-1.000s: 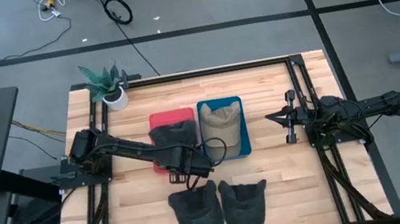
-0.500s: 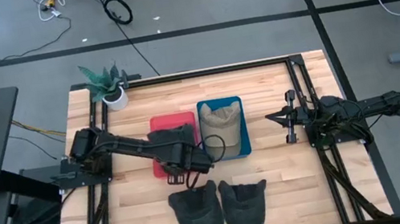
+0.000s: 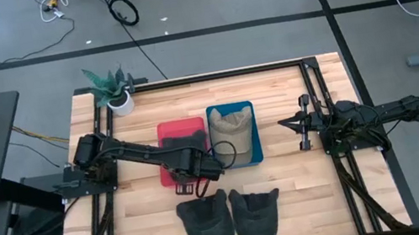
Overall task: Pick & Place hat
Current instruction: Put the left black cap into the red bin
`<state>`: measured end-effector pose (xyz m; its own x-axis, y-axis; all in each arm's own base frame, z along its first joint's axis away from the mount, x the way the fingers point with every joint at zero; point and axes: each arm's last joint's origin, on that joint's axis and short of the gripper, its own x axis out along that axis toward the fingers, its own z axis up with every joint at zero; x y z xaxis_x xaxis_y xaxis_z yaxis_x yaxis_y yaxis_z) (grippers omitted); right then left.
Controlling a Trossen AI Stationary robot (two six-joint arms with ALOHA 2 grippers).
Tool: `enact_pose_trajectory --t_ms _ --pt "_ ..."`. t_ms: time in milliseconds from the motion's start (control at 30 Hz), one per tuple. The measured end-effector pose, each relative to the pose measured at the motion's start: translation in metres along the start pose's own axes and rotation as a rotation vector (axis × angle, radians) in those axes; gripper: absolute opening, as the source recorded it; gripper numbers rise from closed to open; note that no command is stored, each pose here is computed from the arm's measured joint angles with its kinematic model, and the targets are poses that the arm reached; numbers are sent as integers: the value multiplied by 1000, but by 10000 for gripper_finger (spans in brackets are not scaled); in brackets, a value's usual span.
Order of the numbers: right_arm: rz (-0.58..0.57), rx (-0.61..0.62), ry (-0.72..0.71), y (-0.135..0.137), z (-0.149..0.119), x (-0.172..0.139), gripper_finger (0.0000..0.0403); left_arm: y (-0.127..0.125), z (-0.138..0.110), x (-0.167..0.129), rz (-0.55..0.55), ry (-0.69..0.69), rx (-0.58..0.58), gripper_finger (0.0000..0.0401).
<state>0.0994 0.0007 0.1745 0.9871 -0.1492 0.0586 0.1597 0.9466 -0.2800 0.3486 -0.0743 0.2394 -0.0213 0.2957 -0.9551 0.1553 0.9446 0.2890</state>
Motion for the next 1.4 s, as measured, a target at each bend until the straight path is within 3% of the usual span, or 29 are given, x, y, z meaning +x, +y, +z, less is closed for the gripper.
enact_pose_trajectory --t_ms 233,467,700,967,1300,1400 --pt "0 0 0 0 0 0 13 -2 -7 -1 -6 63 -32 135" --pt "0 0 0 0 0 0 13 -13 -17 -19 13 12 -67 146" --pt "0 0 0 0 0 0 13 -15 -14 -29 228 -126 -92 141" --pt "0 0 0 0 0 0 13 16 17 -22 244 -328 -138 140" --pt "0 0 0 0 0 0 13 73 17 -4 194 -287 -273 140" --pt "0 0 0 0 0 0 13 83 17 1 171 -288 -363 140"
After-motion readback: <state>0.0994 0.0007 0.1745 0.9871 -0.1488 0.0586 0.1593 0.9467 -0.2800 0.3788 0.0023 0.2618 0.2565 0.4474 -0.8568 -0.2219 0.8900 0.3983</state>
